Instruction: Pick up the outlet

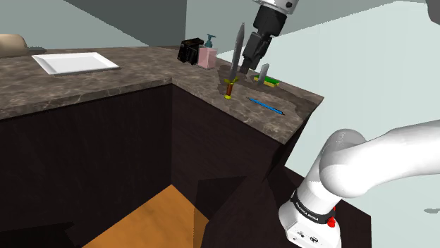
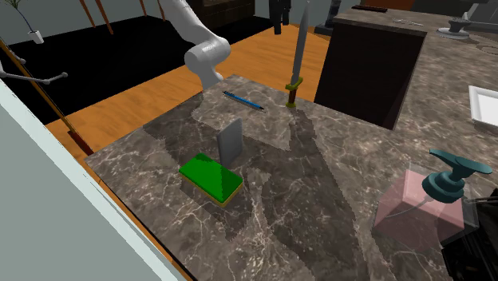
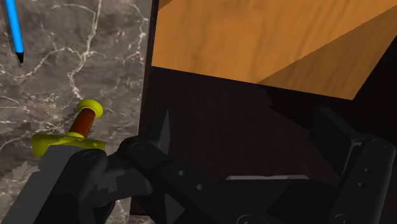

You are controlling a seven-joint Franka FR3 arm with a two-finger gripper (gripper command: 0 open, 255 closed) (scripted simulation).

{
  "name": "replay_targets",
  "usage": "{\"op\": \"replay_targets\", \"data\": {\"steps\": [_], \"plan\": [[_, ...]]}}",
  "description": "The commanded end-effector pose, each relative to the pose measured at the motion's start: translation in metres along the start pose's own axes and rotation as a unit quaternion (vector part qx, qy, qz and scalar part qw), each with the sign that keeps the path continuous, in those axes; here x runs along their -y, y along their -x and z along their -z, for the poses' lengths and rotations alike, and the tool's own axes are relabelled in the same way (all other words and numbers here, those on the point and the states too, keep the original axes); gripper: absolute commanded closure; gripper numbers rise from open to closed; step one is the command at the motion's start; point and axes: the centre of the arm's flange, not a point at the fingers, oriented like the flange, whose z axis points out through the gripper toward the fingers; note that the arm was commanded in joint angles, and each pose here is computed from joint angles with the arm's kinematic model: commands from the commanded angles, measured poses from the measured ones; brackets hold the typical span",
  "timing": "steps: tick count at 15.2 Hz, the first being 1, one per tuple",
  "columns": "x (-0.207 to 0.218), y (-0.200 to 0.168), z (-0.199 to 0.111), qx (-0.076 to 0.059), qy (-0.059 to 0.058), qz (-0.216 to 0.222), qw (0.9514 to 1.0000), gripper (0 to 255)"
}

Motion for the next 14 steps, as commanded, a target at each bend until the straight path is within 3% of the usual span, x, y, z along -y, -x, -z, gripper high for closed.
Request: {"op": "replay_targets", "data": {"steps": [1,7,10,14], "plan": [[0.0,0.0,0.0,0.0,0.0,0.0,1.0,0],[-0.071,0.034,0.003,0.011,-0.007,0.102,0.9948,0],[-0.109,0.046,0.004,0.016,-0.01,0.152,0.9882,0],[-0.16,0.055,0.005,0.023,-0.014,0.219,0.9754,0]]}}
